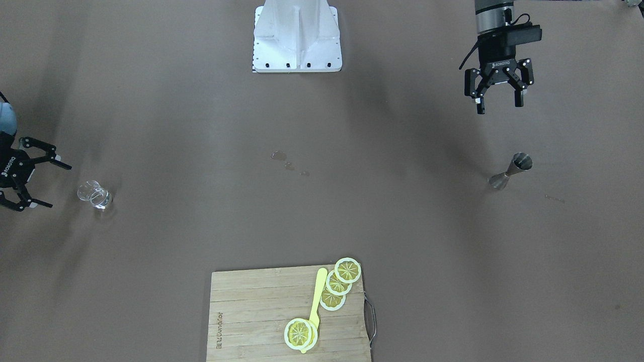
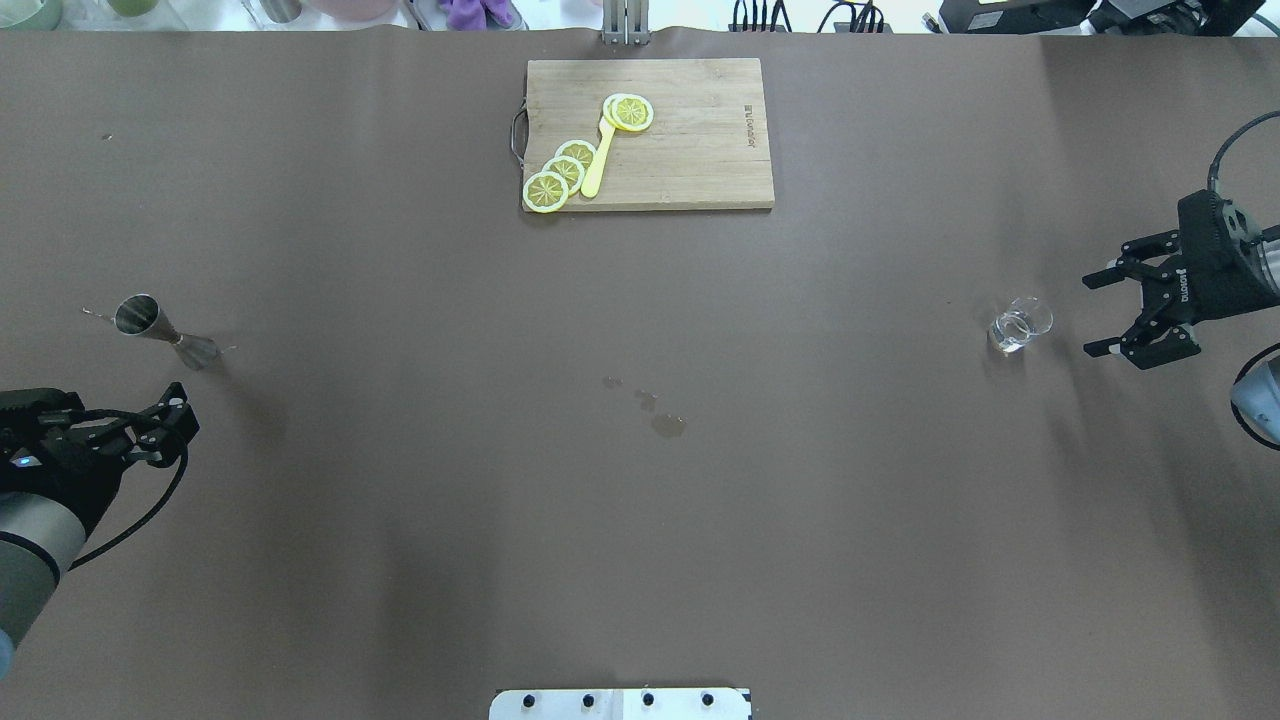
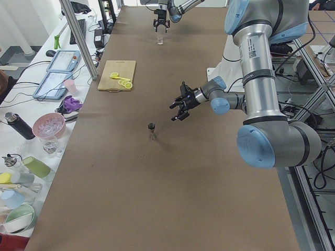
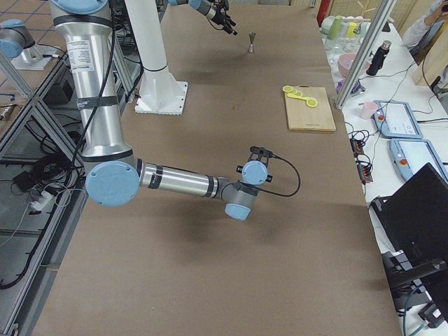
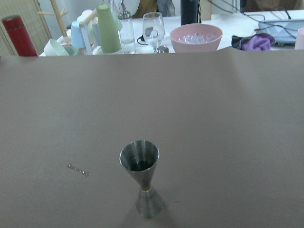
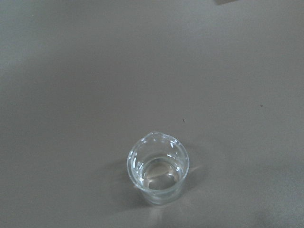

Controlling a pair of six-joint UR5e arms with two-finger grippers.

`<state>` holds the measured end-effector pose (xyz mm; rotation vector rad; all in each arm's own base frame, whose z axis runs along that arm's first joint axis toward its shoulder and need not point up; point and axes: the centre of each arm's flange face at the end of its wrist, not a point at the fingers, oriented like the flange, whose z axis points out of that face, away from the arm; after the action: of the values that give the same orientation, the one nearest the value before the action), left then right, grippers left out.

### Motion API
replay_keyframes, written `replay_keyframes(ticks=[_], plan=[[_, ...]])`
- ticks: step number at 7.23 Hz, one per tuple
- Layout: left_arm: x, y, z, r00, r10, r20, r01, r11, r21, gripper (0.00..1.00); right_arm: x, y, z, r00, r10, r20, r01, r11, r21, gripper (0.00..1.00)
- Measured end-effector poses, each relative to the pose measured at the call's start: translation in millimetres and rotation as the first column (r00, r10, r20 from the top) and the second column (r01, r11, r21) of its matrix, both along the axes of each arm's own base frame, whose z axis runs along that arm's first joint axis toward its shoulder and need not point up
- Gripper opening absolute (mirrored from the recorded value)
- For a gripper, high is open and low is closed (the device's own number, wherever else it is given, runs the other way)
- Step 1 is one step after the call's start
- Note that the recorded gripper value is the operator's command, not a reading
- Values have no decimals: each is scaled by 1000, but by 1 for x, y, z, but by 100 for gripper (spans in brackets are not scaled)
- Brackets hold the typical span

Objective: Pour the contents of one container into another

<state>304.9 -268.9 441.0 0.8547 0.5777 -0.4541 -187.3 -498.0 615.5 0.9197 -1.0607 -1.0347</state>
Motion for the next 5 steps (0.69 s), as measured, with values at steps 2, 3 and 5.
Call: replay_keyframes(ticks=[2, 3, 5], plan=[[8, -6, 10, 998, -55, 6, 55, 997, 56, 98, -5, -1, -1, 1000, 20, -6, -20, 1000, -18, 98], [12, -6, 20, 996, -84, -22, 85, 995, 55, 98, -11, -1, -2, 1000, 26, -7, -26, 999, -28, 98], [22, -2, 47, 985, -150, -79, 154, 987, 43, 98, -22, 0, -7, 1000, 31, -6, -31, 999, -37, 98]])
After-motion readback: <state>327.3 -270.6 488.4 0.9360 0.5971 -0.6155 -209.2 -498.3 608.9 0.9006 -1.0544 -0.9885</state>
